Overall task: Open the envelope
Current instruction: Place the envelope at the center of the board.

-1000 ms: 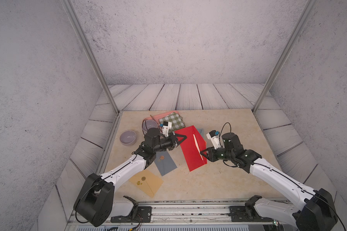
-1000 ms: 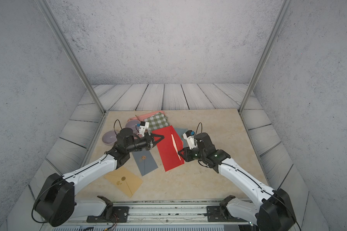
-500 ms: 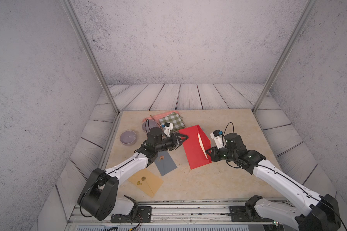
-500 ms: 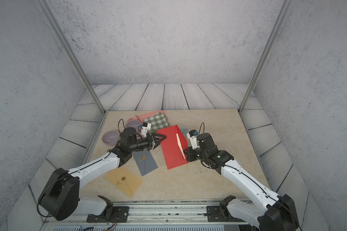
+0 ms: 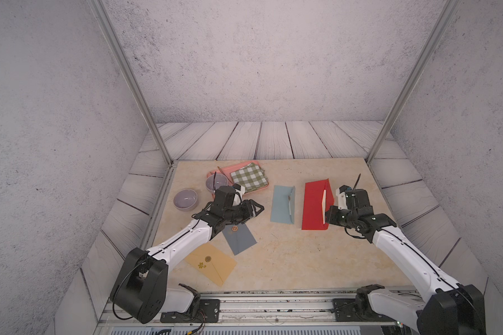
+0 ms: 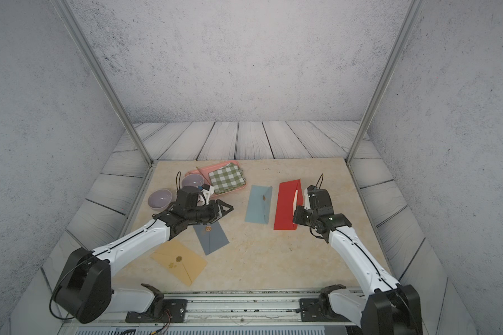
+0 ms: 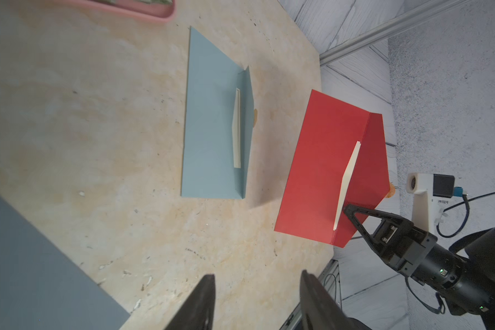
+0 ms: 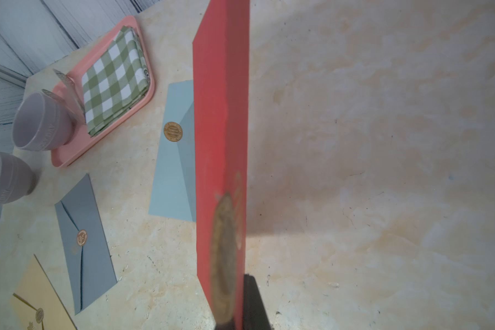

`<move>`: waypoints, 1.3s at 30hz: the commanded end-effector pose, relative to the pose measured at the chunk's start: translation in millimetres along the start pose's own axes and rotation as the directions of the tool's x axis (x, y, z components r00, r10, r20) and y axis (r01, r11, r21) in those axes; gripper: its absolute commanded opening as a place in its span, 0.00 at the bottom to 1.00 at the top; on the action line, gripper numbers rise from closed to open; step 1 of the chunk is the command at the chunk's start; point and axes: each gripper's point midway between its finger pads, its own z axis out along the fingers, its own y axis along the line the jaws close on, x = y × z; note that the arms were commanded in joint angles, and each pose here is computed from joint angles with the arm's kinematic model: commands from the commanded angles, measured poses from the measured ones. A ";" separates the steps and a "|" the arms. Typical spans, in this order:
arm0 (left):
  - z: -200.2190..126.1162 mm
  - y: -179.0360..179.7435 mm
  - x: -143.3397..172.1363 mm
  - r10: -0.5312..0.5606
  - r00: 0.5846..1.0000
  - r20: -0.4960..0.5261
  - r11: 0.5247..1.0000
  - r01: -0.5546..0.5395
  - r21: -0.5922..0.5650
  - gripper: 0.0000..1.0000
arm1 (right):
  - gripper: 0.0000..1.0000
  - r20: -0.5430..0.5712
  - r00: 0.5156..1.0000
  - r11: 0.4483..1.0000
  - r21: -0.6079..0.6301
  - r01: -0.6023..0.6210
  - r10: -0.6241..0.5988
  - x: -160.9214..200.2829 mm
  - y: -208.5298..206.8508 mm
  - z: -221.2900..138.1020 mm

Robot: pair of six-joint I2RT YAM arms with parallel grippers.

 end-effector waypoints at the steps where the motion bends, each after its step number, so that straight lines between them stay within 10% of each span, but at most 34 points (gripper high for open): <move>1: -9.8 29.2 1.2 0.032 0.999 0.014 0.993 -0.030 -0.115 0.52 | 0.01 -0.063 0.997 0.999 0.010 -0.053 0.054 8.8 -11.3 21.4; 12: -30.9 82.0 3.3 0.013 0.998 0.056 0.964 0.002 -0.265 0.52 | 0.16 -0.227 0.971 0.990 0.132 -0.044 0.073 18.9 -51.8 90.5; 20: -40.6 106.4 0.1 0.011 0.997 0.076 0.935 0.016 -0.353 0.53 | 0.33 -0.192 0.979 0.974 0.224 -0.022 0.066 2.8 -61.6 70.4; 30: -53.7 146.5 -4.7 -0.044 0.991 0.126 0.880 0.098 -0.464 0.59 | 0.62 -0.068 0.995 0.933 -0.349 -0.093 0.073 -29.5 60.0 26.3; 39: -52.7 177.5 2.9 -0.140 0.978 0.157 0.843 0.201 -0.499 0.65 | 0.62 -0.271 0.941 0.886 -0.459 0.056 -0.200 33.0 171.3 86.7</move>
